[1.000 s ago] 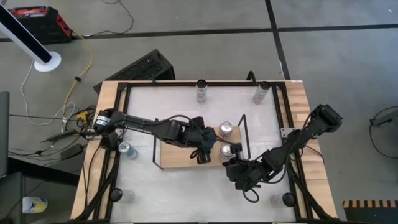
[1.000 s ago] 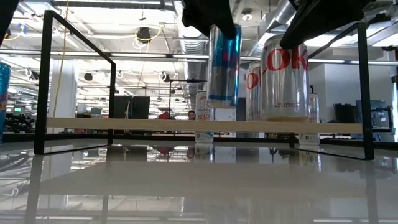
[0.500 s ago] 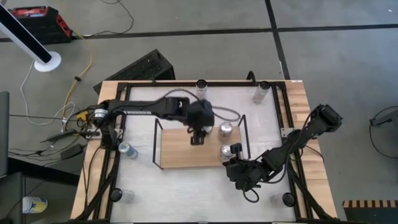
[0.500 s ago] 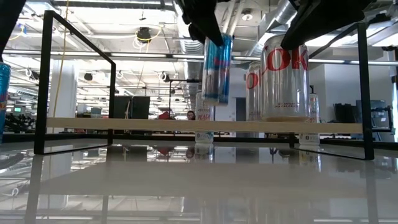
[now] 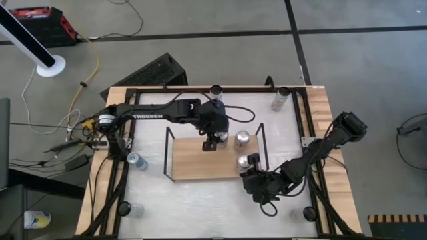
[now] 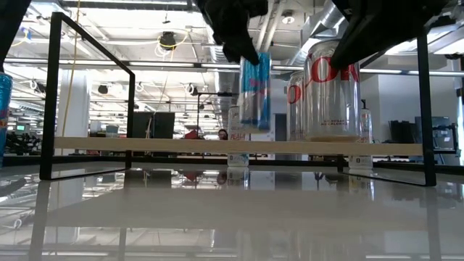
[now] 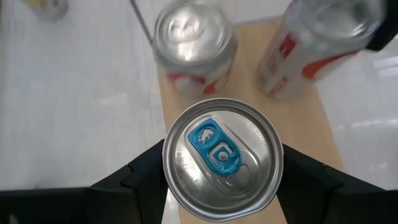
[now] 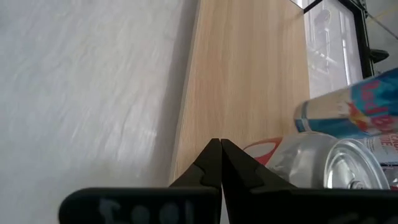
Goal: Place canned beverage on shelf
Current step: Put the bottom blue soda can on the shelf
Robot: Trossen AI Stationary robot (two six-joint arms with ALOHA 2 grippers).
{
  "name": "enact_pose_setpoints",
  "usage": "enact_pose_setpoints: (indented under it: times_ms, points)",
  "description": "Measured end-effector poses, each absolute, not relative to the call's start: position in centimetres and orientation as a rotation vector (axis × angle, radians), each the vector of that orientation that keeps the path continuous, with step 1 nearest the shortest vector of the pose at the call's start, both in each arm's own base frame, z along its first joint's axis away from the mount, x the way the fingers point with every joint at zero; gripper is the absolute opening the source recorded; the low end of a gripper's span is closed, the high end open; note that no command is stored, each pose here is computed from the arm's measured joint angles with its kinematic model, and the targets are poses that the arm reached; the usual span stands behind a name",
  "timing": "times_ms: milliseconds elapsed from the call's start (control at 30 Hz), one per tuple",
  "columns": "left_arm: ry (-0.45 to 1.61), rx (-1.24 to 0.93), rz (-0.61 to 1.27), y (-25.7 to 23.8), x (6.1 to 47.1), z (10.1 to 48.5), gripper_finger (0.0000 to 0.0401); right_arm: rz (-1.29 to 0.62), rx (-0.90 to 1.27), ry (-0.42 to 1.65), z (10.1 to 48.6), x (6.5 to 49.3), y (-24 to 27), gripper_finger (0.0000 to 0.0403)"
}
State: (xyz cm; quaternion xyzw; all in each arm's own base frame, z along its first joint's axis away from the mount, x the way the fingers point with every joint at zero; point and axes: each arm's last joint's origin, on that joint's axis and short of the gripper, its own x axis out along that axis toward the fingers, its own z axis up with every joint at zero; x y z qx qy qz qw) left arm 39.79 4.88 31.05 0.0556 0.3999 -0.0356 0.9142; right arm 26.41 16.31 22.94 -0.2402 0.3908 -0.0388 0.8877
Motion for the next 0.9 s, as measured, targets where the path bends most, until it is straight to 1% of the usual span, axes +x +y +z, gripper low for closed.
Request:
enact_pose_setpoints:
  times_ms: [500,700,900]
  points:
    - [0.834,0.101,-0.074,6.2,39.4,31.0,0.0218,-0.081,-0.498,0.811,23.0,26.4,16.3,0.0024]
    - [0.873,0.103,-0.078,6.2,39.3,29.3,0.0218,-0.082,-0.498,0.812,23.0,26.4,16.3,0.0024]
    - [0.865,0.105,-0.073,6.2,39.3,29.2,0.0218,-0.082,-0.497,0.811,23.0,26.4,16.3,0.0024]
